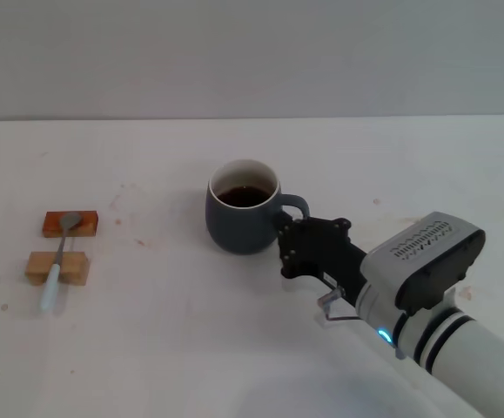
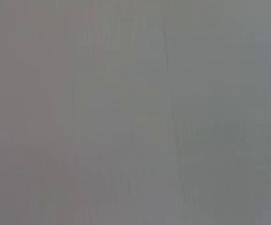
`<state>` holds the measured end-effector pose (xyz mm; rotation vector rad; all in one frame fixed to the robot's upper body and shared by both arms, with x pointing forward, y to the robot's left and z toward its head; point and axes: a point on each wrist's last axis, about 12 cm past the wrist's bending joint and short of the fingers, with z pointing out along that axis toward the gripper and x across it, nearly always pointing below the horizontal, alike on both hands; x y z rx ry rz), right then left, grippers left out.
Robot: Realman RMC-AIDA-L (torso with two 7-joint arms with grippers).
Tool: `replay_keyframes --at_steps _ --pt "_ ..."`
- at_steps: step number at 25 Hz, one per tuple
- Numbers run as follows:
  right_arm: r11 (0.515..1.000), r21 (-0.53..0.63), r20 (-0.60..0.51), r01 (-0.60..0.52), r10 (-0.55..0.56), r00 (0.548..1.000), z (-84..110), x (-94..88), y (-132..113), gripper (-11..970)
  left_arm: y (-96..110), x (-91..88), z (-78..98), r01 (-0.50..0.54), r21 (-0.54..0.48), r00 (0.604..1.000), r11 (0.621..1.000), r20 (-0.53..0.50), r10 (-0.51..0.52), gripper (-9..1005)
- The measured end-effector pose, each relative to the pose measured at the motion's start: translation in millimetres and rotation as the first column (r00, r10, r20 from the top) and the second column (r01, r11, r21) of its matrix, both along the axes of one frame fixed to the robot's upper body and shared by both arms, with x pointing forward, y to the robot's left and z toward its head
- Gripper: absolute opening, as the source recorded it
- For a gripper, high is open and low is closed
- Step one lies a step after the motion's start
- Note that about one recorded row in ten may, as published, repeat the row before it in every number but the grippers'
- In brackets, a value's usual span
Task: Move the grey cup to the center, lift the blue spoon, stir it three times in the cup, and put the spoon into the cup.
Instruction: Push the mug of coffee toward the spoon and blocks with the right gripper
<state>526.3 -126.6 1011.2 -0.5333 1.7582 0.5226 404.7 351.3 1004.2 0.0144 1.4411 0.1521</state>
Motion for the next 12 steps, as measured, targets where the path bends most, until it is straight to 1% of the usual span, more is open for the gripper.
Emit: replay_keyframes --at_steps 5,12 --pt "1.0 -0.006 -0.003 0.028 -0.028 1.0 -0.9 4.3 -6.1 -2 -1.0 0.2 -0.1 0.002 -0.002 1.0 1.0 0.0 -0.002 755" --pt "0.999 -0.006 0.004 0.045 -0.045 0.999 1.7 10.4 -8.1 -2 -2.4 1.6 0.6 0.007 -0.005 1.0 1.0 0.006 -0.007 752"
